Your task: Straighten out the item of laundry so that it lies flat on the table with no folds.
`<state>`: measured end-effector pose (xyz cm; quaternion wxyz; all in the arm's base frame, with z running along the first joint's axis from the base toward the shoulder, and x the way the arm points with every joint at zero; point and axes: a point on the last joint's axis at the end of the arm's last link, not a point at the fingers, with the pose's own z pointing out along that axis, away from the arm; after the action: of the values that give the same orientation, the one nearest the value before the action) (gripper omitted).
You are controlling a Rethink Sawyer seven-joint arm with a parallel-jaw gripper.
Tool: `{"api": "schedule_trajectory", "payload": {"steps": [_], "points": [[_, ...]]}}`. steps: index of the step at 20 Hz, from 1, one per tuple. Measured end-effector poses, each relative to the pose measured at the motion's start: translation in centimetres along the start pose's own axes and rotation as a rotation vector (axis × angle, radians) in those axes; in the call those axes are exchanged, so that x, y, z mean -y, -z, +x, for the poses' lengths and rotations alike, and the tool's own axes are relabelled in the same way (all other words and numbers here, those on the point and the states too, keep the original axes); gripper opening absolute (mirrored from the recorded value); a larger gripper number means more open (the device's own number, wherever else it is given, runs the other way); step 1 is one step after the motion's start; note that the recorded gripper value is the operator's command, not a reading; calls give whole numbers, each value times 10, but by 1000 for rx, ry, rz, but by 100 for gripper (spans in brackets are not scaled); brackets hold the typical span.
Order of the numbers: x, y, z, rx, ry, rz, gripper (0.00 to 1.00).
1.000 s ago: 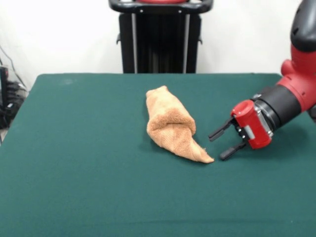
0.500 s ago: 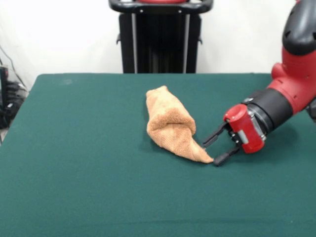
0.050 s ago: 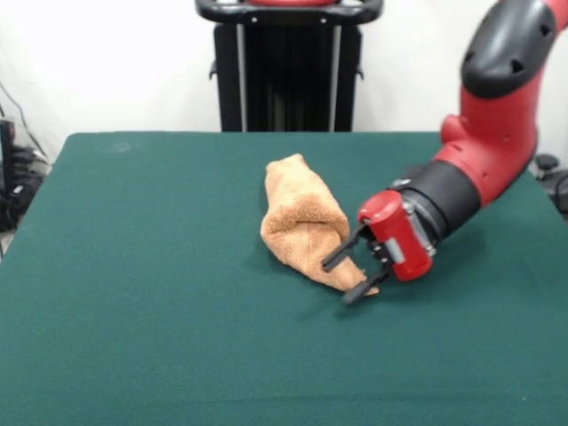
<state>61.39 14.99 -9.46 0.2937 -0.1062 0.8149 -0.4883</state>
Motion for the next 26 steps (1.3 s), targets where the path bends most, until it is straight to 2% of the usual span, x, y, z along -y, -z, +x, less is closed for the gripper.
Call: {"api": "schedule_trajectory", "payload": {"steps": [2,3,12,23,24,26], "points": [[12,-14,5,18,5,3,100],[26,-28,13,25,11,13,0],[46,-45,31,19,18,27,0],[48,-47,32,16,8,3,0],[47,-47,32,18,3,-6,100],[46,-47,31,18,1,-9,100]]}}
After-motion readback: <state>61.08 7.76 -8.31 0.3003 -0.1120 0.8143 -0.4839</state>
